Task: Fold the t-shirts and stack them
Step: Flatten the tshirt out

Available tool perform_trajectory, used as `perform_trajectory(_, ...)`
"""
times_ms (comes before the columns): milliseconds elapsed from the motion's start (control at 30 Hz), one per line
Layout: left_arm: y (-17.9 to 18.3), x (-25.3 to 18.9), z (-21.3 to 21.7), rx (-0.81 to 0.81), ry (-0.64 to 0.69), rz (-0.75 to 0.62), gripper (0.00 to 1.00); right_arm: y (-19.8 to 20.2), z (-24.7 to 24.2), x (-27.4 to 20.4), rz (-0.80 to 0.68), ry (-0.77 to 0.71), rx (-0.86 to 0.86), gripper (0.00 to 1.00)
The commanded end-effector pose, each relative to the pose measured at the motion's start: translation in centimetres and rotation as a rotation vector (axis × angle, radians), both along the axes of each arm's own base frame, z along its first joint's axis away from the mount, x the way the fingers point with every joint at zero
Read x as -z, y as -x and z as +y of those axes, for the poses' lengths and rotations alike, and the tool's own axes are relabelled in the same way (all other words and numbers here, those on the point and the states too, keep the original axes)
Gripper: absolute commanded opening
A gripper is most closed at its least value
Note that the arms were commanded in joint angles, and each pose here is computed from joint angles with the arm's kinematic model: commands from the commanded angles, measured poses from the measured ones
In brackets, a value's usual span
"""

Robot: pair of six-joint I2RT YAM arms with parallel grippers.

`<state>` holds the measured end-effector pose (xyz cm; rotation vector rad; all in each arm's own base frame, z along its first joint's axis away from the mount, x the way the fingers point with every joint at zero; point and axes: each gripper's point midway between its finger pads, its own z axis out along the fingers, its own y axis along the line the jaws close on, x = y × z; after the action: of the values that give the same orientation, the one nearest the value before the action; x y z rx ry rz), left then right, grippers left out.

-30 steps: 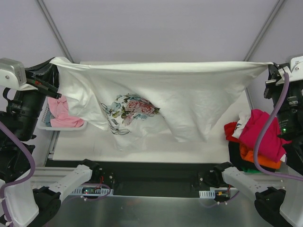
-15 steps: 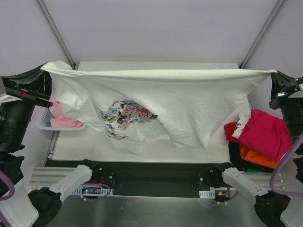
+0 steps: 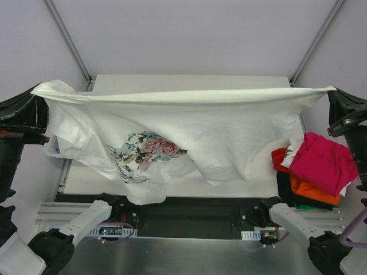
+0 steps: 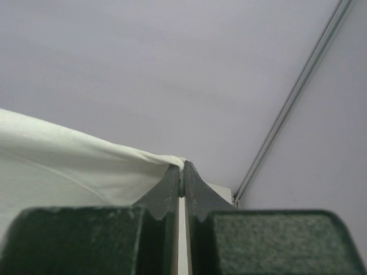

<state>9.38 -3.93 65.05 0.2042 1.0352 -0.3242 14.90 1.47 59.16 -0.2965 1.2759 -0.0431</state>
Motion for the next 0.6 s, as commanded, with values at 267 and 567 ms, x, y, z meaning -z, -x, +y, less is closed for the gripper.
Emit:
perform_trajectory(267,-1.9,0.2,0.7,-0.073,0.029,0.006,0.0,0.2,-2.0,-0.1,-0.021,-0.025,0.105,0.03)
perform_trajectory(567,-9.8,3.0,-0.5,-0.164,-0.071,0.089,0.0,-5.3,-0.8,3.0,0.082,0.072,0.154,0.03)
